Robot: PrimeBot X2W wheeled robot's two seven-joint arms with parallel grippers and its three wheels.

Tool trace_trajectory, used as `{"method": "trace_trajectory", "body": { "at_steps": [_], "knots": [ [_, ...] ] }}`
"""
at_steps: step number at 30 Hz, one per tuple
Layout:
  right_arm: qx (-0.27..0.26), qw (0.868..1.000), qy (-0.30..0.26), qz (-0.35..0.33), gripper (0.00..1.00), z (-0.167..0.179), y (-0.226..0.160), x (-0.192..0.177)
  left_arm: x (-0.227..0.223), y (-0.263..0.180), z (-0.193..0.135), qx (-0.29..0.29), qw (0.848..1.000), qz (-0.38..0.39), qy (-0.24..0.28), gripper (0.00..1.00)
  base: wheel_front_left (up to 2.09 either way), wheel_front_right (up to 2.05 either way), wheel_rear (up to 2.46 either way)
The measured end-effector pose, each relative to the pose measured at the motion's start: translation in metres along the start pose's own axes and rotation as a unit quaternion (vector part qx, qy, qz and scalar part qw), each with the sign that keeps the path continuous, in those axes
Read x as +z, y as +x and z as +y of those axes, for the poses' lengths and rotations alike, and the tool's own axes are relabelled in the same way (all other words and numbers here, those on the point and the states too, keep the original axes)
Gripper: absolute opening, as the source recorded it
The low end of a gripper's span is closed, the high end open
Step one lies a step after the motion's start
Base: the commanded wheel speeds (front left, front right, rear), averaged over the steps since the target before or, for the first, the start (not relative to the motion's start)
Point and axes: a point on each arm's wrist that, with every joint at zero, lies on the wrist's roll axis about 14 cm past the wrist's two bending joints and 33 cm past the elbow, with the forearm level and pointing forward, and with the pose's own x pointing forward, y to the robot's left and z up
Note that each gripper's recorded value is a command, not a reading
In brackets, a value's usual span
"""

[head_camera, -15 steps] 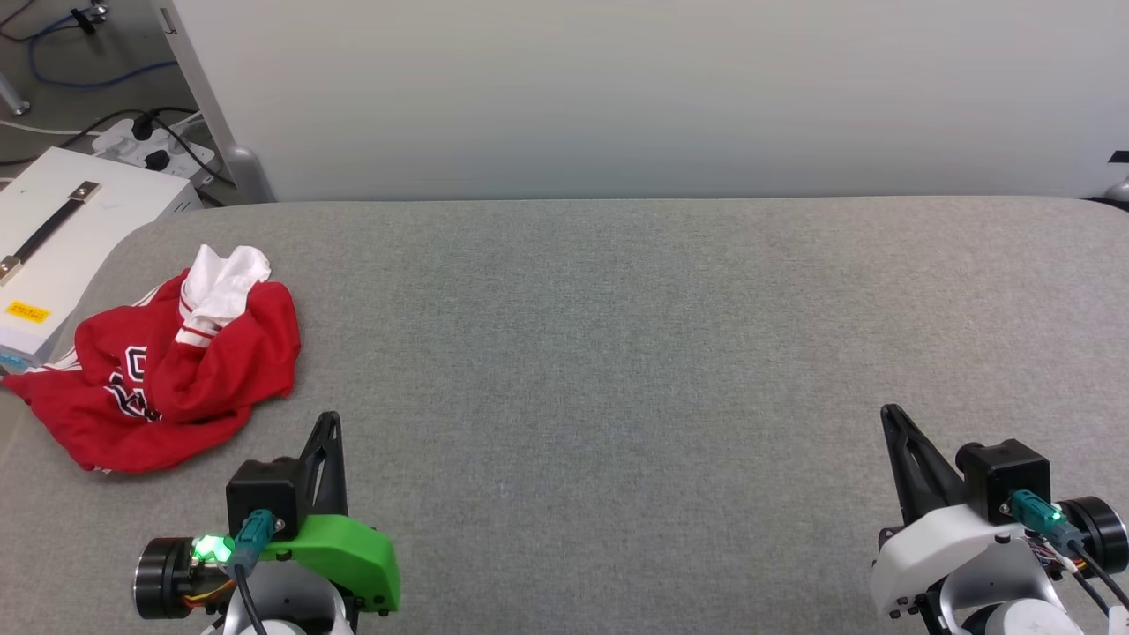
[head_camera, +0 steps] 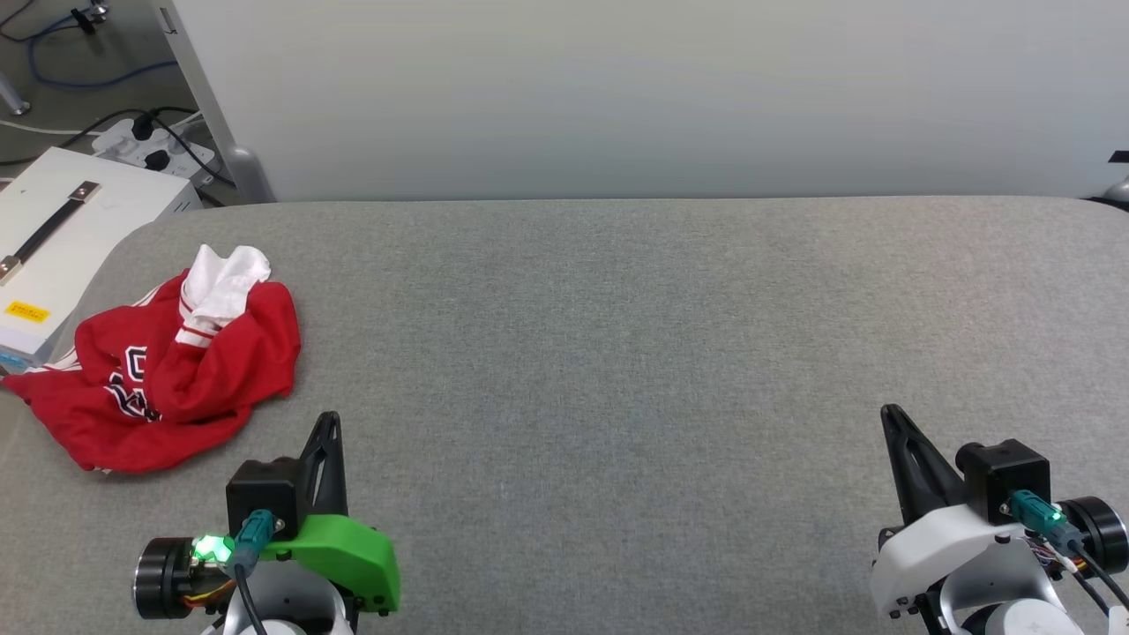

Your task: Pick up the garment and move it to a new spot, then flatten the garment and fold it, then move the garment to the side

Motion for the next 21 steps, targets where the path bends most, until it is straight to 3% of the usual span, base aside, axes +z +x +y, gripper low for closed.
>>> {"method": "trace_trajectory", "body": {
  "at_steps": [10, 11, 21],
  "knots": [
    [0.000, 1.000, 0.000, 0.000, 0.00, 0.0000, 0.0000, 0.0000, 0.0000, 0.0000, 0.0000, 0.000, 1.000, 0.000, 0.000, 0.00, 0.00, 0.00, 0.00],
    [0.000, 1.000, 0.000, 0.000, 1.00, 0.0000, -0.0001, -0.0001, -0.0001, -0.0001, 0.0000, 0.000, 1.000, 0.000, 0.000, 1.00, 0.00, 0.00, 0.00],
    [-0.003, 1.000, 0.005, -0.001, 1.00, -0.0021, -0.0002, -0.0001, -0.0001, 0.0000, -0.0002, 0.000, 1.000, -0.002, 0.000, 1.00, 0.00, 0.00, 0.00]
  ]
}}
